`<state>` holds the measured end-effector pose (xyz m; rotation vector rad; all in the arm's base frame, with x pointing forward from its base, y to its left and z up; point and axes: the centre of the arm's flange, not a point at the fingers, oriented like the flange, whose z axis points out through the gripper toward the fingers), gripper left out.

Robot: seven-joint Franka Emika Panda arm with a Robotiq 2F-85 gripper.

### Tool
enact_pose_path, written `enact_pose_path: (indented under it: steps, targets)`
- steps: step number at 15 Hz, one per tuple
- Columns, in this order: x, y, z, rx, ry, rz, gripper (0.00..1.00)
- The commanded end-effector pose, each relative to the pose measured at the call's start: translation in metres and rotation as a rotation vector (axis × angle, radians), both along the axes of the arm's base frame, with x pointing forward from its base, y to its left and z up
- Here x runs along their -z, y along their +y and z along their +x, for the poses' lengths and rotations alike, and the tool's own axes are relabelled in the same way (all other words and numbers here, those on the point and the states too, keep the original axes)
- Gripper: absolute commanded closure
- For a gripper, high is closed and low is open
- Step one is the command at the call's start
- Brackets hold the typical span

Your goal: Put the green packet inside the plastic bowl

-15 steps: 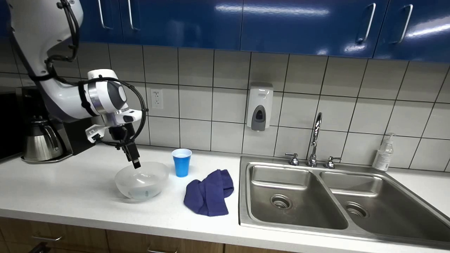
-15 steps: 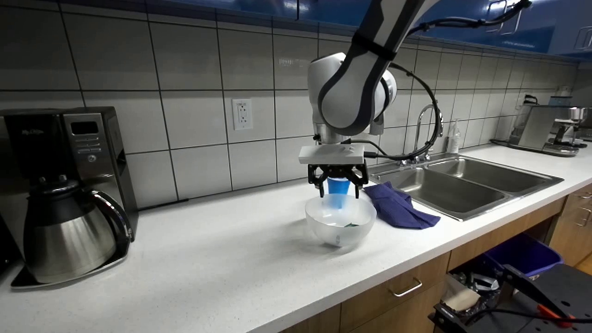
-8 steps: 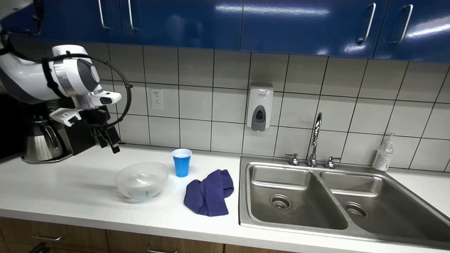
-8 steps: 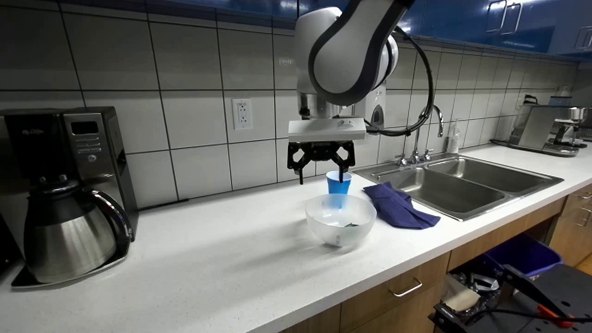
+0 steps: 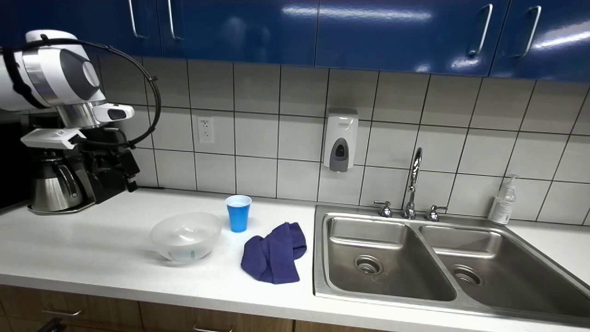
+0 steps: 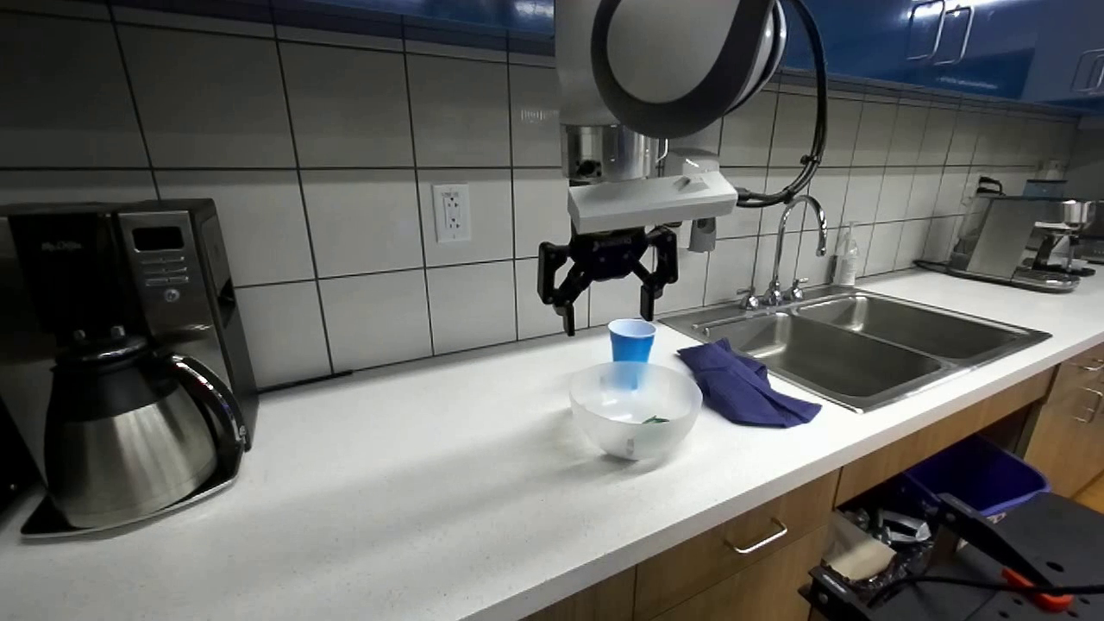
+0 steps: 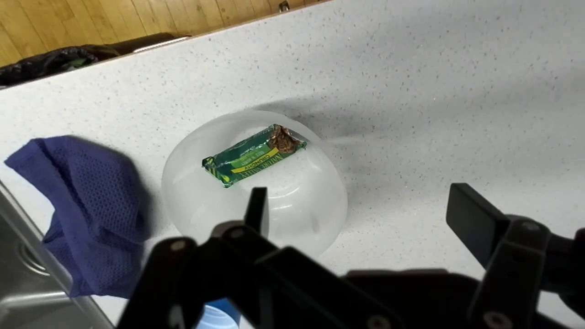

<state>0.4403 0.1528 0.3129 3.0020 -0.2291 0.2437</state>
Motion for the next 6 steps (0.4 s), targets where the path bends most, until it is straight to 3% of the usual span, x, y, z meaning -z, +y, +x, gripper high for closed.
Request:
enact_pose_path:
  steps: [1, 2, 3, 6]
  targets:
    - [-0.025, 0.001, -0.037, -0.137, 0.010, -0.037, 0.00]
    - [-0.028, 0.004, -0.043, -0.155, 0.006, -0.055, 0.00]
    - [-0.009, 0.007, -0.019, -0.100, 0.008, -0.028, 0.00]
    - [-0.016, 0.011, -0.032, -0.131, 0.001, -0.040, 0.00]
